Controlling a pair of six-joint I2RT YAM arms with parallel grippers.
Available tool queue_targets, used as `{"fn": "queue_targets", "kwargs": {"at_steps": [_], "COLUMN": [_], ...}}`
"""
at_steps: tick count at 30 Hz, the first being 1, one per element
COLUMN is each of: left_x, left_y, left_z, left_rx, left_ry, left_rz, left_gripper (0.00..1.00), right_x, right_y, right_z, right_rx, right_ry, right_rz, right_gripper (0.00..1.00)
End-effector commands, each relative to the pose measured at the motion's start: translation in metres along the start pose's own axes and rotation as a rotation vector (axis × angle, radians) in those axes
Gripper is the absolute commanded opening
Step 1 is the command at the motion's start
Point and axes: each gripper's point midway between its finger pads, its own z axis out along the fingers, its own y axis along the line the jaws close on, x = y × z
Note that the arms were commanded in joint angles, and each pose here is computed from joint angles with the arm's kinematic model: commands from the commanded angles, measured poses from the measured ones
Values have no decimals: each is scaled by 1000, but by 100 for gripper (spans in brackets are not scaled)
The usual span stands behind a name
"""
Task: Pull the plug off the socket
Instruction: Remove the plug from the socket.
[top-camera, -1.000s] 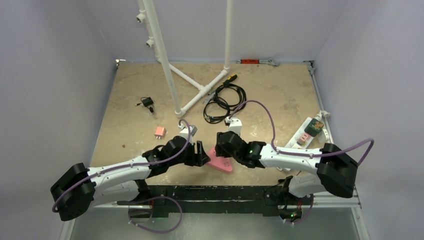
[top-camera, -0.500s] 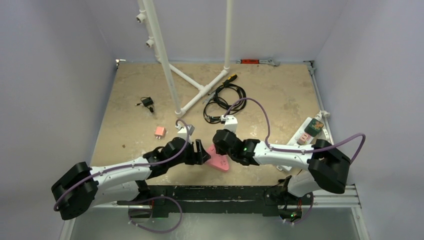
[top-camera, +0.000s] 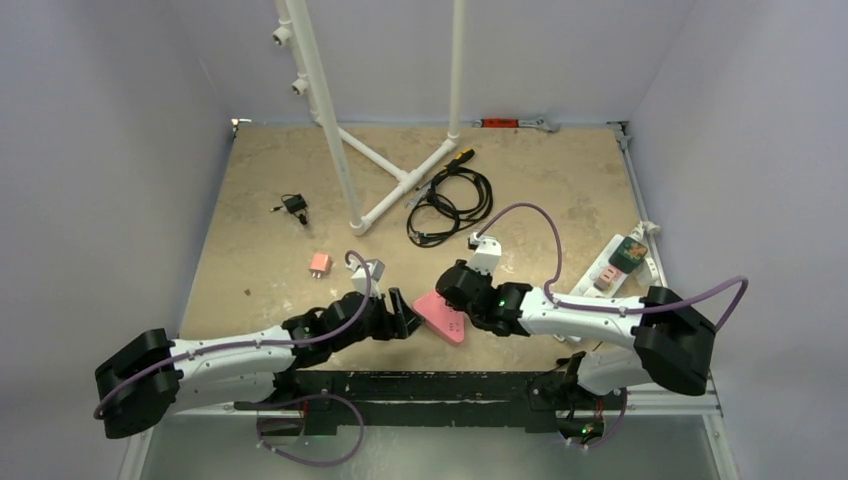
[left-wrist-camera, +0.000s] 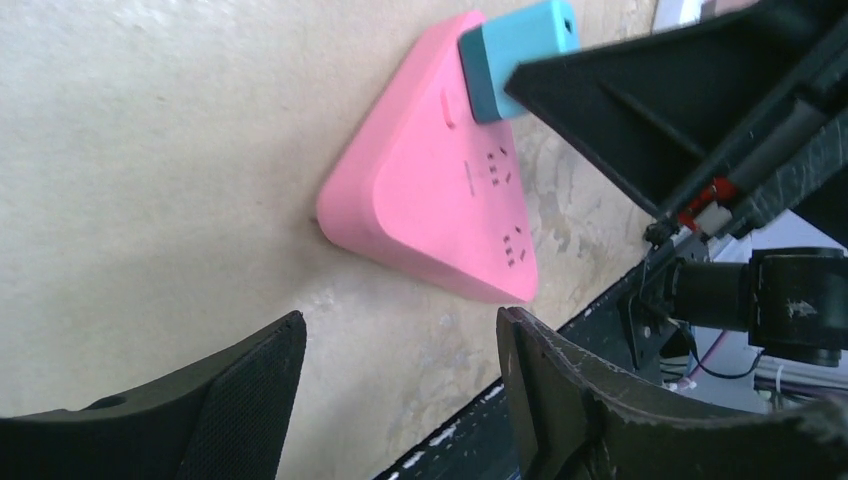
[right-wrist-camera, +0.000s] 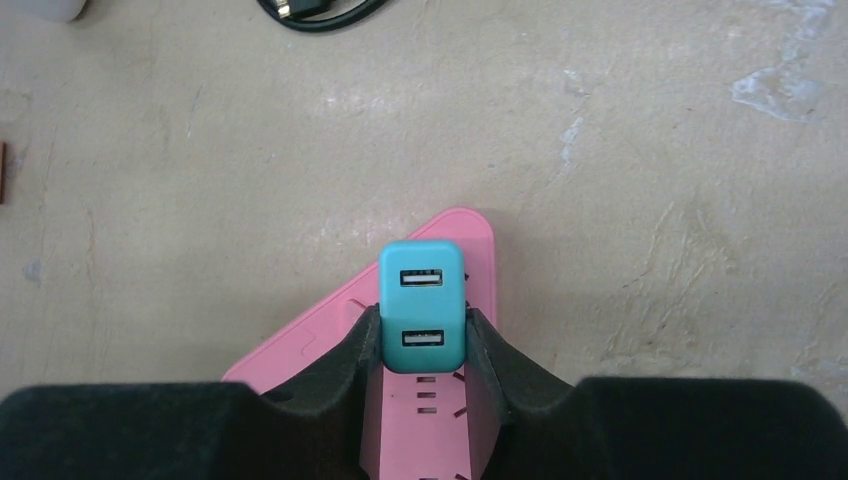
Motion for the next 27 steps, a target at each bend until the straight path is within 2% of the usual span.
{"fn": "queue_targets", "kwargs": {"at_steps": [1,8,19,27], "left_x": [-3,9,4,16], "left_y": [-22,-27,-19,-18], "left_z": [3,9,24,44], "left_rx": [53,108,89,100], "left_ry": [-71,-132,-221,-181], "left_rz": [-52,-147,-189,-224], "left_gripper": [69,69,65,60], "right_x": [-28,-26,-23,-21], "right_y": [0,1,25,28], "right_z": [-5,6,3,2], "right_rx": [66,160,20,2], "right_ry": [-103,-105,-70,-58], "right_rz": [126,128,181,187], "right_gripper": [0,0,0,0]}}
